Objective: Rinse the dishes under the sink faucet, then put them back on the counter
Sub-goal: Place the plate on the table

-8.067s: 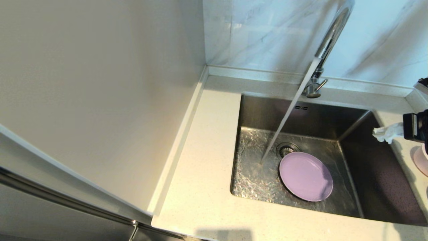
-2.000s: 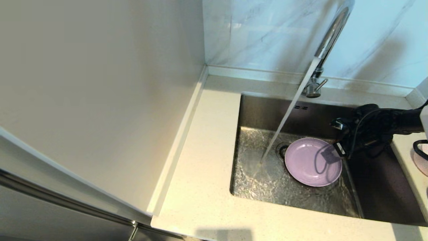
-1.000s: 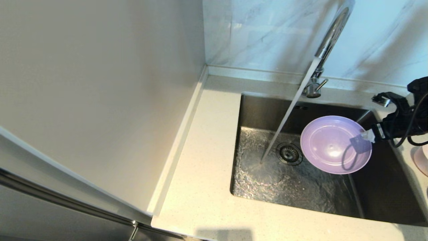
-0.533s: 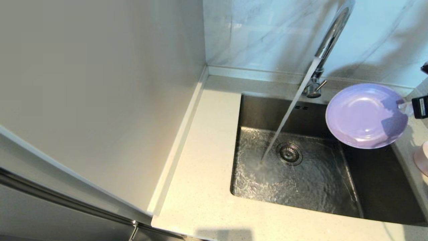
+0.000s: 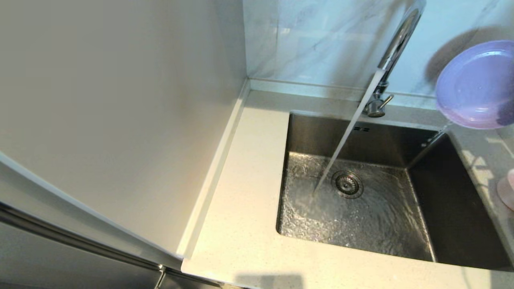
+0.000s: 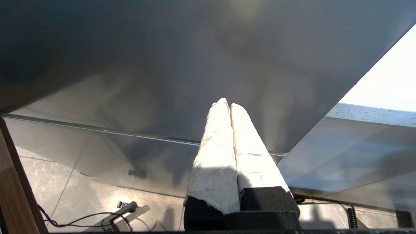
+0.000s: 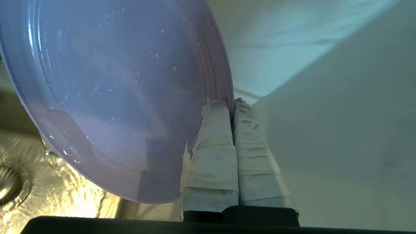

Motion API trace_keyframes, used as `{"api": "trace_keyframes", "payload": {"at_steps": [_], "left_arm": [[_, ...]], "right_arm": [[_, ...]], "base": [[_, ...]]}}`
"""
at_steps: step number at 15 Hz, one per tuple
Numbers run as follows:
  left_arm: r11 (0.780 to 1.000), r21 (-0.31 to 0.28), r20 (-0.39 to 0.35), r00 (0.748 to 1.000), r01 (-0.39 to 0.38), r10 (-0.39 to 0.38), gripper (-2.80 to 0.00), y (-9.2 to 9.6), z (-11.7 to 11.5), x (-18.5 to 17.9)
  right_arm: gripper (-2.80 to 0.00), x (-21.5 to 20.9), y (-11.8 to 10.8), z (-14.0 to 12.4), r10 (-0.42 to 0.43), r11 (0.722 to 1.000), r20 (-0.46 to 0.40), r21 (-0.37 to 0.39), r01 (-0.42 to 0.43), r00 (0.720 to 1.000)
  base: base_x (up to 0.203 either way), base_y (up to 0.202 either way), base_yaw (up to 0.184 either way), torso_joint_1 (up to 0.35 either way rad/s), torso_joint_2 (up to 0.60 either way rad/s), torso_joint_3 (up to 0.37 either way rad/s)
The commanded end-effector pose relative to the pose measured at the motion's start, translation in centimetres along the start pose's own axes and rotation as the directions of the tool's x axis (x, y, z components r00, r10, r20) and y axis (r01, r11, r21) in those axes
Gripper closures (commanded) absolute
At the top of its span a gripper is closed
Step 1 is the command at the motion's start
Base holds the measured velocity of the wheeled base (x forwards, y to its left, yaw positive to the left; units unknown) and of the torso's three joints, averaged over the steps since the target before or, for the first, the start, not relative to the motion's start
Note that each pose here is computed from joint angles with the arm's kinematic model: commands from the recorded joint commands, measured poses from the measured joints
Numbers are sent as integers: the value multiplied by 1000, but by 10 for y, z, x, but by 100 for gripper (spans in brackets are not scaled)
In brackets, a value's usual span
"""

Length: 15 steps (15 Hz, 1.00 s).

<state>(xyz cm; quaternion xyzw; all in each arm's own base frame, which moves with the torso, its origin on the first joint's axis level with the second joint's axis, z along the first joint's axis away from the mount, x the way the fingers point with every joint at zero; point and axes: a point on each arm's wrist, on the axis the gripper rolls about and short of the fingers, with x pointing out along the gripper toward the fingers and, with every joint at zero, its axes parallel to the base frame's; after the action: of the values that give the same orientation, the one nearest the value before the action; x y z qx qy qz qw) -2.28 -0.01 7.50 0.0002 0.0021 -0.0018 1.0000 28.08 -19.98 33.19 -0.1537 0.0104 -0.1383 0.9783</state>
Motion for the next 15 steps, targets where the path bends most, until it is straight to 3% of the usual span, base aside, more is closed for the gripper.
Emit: {"api": "trace_keyframes", "payload": {"at_steps": [1, 4, 6, 8, 11, 15], "left_arm": [[1000, 0, 0, 1000, 0, 0, 0, 0, 0, 0], [1000, 0, 0, 1000, 1, -1, 0, 0, 0, 0], [1000, 0, 0, 1000, 0, 0, 0, 0, 0, 0], [1000, 0, 0, 1000, -1, 1, 0, 0, 0, 0], [1000, 0, 0, 1000, -1, 1, 0, 0, 0, 0], [1000, 0, 0, 1000, -1, 1, 0, 0, 0, 0]], "right_arm": [[0, -11, -14, 6, -68, 996, 78, 61, 64, 995], [0, -34, -41, 12, -185, 980, 196, 112, 166, 963], [0, -58, -51, 23, -243, 960, 246, 202, 195, 938], [0, -81, -59, 31, -278, 951, 282, 218, 221, 918], [0, -108, -56, 51, -278, 936, 351, 307, 170, 894], [0, -138, -43, 75, -235, 928, 412, 366, 76, 880]], "base": [[0, 0, 0, 0, 0, 0], [0, 0, 0, 0, 0, 0], [0, 0, 0, 0, 0, 0], [0, 0, 0, 0, 0, 0], [0, 0, 0, 0, 0, 0], [0, 0, 0, 0, 0, 0]]}}
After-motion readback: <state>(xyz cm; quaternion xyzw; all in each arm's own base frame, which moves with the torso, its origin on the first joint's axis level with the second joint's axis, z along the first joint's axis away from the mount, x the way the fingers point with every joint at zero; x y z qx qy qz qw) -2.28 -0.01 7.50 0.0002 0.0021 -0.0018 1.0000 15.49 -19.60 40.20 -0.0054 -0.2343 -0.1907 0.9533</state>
